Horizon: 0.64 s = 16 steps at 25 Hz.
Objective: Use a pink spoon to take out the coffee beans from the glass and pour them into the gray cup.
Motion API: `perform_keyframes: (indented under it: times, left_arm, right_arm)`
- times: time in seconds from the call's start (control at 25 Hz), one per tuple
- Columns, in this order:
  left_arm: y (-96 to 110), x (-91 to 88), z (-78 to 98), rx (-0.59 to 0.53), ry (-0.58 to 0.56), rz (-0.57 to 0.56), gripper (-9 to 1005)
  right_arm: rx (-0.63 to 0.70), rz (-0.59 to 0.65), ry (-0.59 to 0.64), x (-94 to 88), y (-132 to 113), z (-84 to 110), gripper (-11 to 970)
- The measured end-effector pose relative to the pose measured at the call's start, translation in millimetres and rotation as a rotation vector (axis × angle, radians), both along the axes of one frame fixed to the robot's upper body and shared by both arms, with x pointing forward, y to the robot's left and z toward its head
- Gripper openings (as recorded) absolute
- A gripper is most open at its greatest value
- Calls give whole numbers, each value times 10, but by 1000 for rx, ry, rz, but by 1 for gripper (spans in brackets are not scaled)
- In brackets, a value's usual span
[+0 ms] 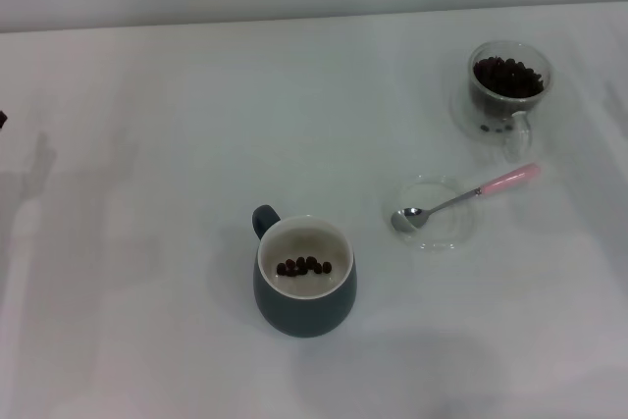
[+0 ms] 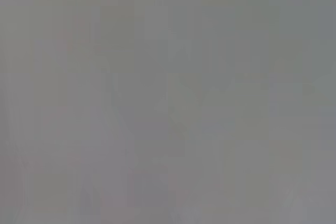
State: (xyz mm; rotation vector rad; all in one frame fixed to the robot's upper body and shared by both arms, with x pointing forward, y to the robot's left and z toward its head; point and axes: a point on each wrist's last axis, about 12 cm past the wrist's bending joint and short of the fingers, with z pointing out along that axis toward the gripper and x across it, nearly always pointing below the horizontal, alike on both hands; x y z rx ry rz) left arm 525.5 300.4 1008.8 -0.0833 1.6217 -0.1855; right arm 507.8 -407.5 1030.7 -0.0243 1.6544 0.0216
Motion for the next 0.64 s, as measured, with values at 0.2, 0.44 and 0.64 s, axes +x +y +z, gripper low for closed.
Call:
perform_keyframes:
  times: [0.2,0.44,0.64]
  left_arm:
    - [-5,4,-4,2,5,-2,899]
    - [-9,3,-6,4,6,-6,899]
    - [-22,2,0,8,0,-17,899]
  right_arm:
    - [-72,-34,-6,-16,79,-73,776]
    - [-47,-39,3,-39,99,-105,774]
    - [-12,-53,11,-72,142,-153,774]
